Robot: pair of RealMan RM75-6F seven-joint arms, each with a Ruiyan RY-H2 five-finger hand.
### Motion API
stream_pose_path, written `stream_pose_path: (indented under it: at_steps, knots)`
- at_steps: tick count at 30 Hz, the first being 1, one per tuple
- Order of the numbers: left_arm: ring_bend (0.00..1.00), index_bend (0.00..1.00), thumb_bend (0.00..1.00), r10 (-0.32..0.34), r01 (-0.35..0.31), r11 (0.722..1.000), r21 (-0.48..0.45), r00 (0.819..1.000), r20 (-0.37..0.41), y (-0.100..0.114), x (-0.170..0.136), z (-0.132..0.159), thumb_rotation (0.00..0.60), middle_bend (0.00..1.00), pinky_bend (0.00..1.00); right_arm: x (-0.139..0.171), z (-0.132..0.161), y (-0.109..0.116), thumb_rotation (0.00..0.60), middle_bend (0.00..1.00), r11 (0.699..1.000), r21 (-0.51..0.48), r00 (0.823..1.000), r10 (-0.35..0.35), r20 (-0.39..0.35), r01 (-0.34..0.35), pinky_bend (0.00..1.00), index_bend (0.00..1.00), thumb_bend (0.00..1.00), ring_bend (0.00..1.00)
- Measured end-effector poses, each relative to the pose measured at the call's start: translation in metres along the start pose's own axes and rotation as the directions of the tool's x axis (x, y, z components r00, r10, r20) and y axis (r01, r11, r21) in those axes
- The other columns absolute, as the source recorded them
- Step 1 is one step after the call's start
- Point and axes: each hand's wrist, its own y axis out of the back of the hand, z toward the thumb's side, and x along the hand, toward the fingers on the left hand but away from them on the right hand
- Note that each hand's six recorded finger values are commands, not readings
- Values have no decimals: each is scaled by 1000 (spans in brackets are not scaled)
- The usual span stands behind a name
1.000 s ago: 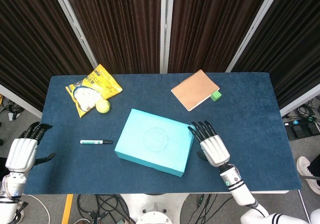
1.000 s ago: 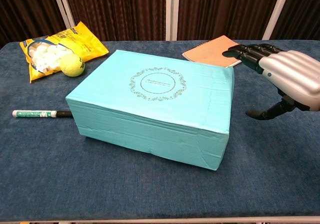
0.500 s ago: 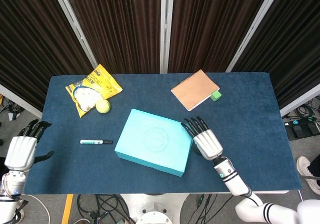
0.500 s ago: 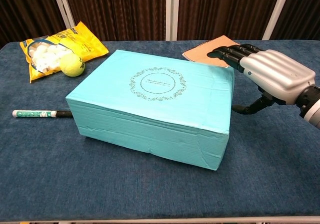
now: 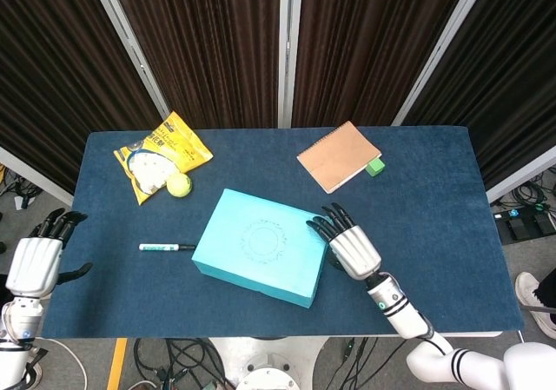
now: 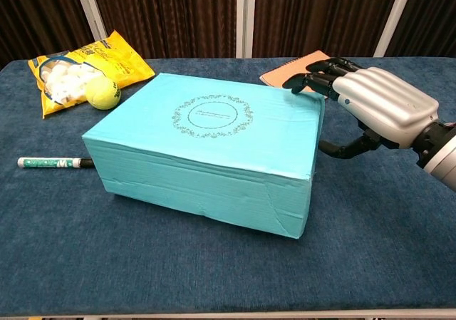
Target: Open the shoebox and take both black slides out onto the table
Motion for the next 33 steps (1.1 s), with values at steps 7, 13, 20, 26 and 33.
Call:
stream_pose_path:
  at_steps: [7, 13, 20, 26, 33]
  knots:
    - [114, 208, 71, -1, 1, 1000, -5, 1000, 8, 0, 1, 2, 600, 197, 326, -1, 0, 8, 600, 373, 997, -53, 999, -48, -2, 48, 150, 435, 289, 249]
    - [114, 208, 70, -4, 4, 1000, -8, 1000, 12, 0, 1, 4, 600, 197, 326, 1, -7, 13, 600, 424, 987, -144, 997, -64, 36, 68, 239, 507, 291, 299]
    - [114, 208, 70, -9, 9, 1000, -8, 1000, 18, 0, 2, 6, 600, 197, 326, -2, -19, 21, 600, 461, 885, -449, 985, -59, 160, 126, 335, 552, 299, 337]
    - [114, 208, 70, -11, 12, 1000, -8, 1000, 18, -1, 2, 6, 600, 197, 326, -8, -31, 34, 600, 465, 628, -746, 958, 6, 288, 221, 344, 561, 302, 340]
    - [114, 208, 70, -12, 12, 1000, -8, 1000, 15, -1, 2, 5, 600, 197, 326, -16, -51, 46, 600, 471, 321, -884, 911, 123, 394, 339, 351, 574, 298, 337]
